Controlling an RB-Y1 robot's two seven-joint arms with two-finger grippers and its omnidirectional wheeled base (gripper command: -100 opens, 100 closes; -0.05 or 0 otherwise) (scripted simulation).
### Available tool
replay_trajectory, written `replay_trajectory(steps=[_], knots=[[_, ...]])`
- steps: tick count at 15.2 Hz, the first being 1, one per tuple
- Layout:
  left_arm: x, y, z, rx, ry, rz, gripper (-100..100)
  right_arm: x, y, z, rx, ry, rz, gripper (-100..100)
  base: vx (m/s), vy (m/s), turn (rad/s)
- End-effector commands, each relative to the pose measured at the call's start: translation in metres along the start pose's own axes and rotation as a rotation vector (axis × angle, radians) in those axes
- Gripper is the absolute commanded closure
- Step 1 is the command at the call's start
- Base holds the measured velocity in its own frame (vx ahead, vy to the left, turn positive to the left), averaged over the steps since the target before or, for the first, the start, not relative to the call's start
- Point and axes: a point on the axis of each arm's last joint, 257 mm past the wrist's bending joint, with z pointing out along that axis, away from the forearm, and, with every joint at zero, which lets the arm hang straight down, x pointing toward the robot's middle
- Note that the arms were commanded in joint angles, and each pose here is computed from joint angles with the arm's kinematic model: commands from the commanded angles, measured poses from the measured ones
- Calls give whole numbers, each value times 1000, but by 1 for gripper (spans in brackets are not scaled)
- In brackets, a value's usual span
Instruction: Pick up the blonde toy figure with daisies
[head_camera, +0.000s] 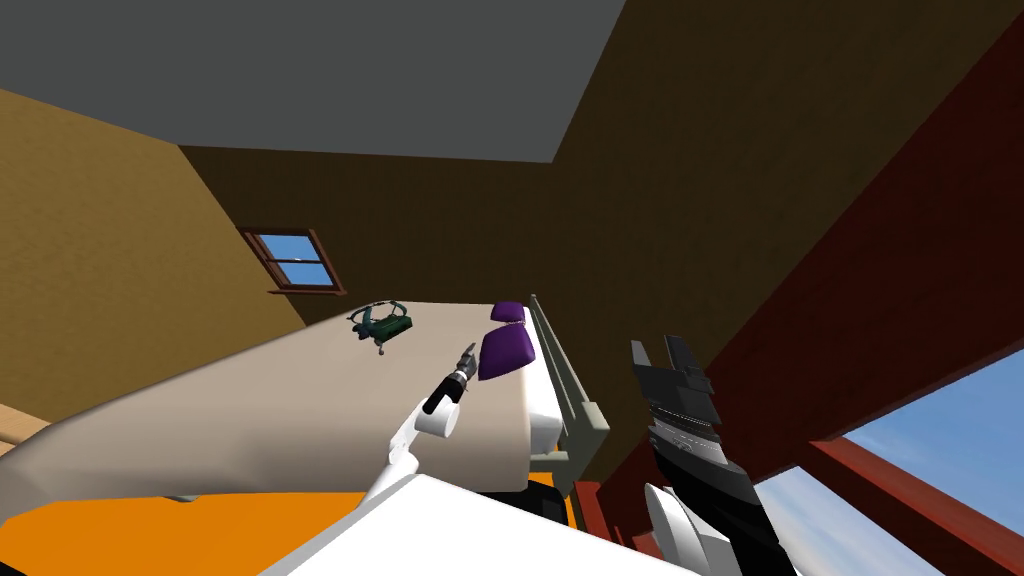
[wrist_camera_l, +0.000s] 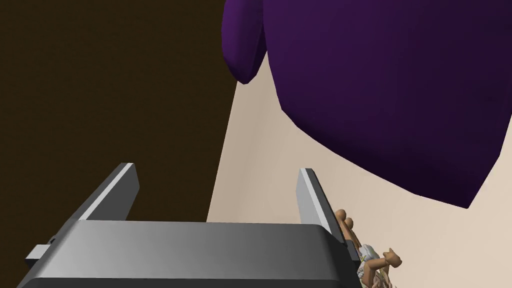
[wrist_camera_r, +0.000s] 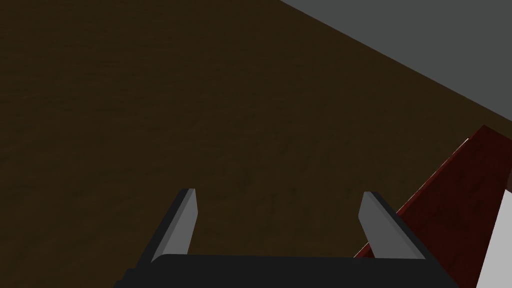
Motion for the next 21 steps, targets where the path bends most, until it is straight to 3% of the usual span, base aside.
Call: replay_trajectory(steps=[1, 6, 11, 16, 21], knots=[[-9, 15, 1, -34, -19, -2, -100, 0, 0, 0, 0, 0, 0, 0, 48, -7, 24], [-38, 61, -5, -132, -80, -7, -100, 0, 0, 0, 0, 0, 0, 0, 23, 3, -3], [-54, 90, -13, -192, -119, -14, -100, 0, 0, 0, 0, 0, 0, 0, 7, 8, -18], [-75, 135, -29, -280, -178, -37, -100, 0, 0, 0, 0, 0, 0, 0, 66, 27, 81], [-74, 164, -38, -326, -210, -84, -100, 0, 0, 0, 0, 0, 0, 0, 104, 58, 52]])
